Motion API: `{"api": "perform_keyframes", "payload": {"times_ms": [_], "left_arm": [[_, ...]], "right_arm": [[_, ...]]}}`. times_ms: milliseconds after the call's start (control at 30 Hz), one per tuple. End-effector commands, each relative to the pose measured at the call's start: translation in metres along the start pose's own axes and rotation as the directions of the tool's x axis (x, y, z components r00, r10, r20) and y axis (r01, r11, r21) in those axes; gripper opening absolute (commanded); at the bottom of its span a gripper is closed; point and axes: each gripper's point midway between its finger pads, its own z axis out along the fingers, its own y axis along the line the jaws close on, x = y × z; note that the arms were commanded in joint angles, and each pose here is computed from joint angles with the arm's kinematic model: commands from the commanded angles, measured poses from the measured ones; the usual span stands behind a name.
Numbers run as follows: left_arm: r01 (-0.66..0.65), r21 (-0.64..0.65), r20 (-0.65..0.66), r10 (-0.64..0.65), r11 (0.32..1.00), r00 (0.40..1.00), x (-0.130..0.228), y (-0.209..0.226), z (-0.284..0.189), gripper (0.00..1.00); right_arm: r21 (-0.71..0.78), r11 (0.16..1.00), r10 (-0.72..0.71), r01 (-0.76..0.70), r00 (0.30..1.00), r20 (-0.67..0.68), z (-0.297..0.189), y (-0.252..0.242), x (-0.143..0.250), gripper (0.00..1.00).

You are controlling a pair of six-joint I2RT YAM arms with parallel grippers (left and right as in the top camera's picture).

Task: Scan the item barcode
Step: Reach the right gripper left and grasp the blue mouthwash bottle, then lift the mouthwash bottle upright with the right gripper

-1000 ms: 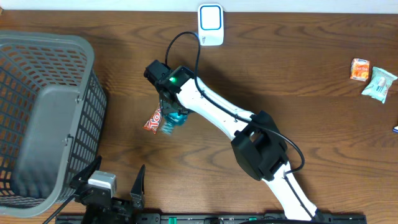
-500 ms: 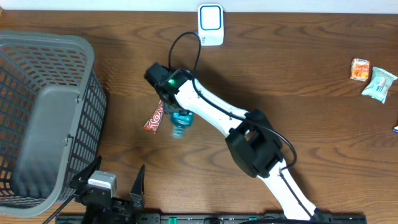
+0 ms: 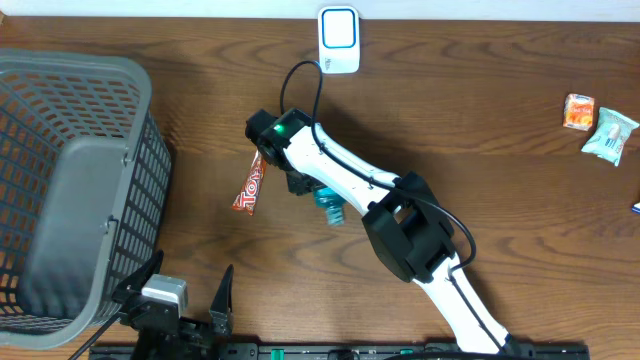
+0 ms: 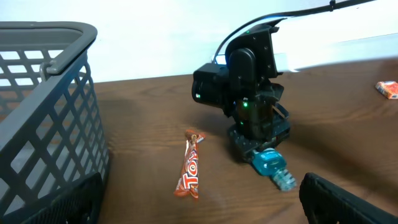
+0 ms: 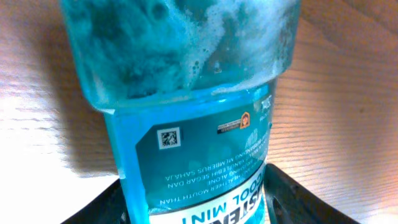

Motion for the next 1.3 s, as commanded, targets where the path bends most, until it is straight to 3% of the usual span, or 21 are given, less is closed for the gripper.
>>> {"api": "perform_keyframes", "payload": {"times_ms": [0,100,133,200,300,567,933,1267], "left_arm": [[0.002,0.002,0.002,-0.002,1.0,1.0,0.0,-0.001,0.0,1.0],[0.002,0.002,0.002,-0.002,1.0,1.0,0.0,-0.001,0.0,1.0],[0.002,0.002,0.002,-0.002,1.0,1.0,0.0,-0.001,0.0,1.0],[0.002,0.002,0.002,-0.002,1.0,1.0,0.0,-0.001,0.0,1.0],[0.002,0.002,0.002,-0.002,1.0,1.0,0.0,-0.001,0.0,1.0],[0.002,0.002,0.002,-0.002,1.0,1.0,0.0,-0.001,0.0,1.0],[0.002,0.002,0.002,-0.002,1.0,1.0,0.0,-0.001,0.0,1.0],[0.002,0.002,0.002,-0.002,1.0,1.0,0.0,-0.001,0.0,1.0]], "right_arm": [[0.085,0.991,-0.1,0.101,0.995,-0.007,0.016,-0.011,0.0,0.57],[0.081,0.991,-0.104,0.105,0.995,-0.008,0.021,-0.007,-0.001,0.55],[0.072,0.991,-0.108,0.109,0.994,-0.019,0.025,-0.006,0.001,0.5],[0.005,0.991,-0.133,0.134,0.989,-0.069,0.035,0.004,0.008,0.27],[-0.143,0.974,-0.194,0.177,0.974,-0.114,0.038,0.021,0.013,0.1],[-0.335,0.897,-0.343,0.288,0.932,-0.118,0.036,0.004,0.002,0.13],[-0.351,0.924,-0.224,0.15,0.958,-0.179,0.055,-0.05,-0.018,0.18],[-0.353,0.921,-0.229,0.163,0.961,-0.155,0.051,-0.039,-0.019,0.19]]}}
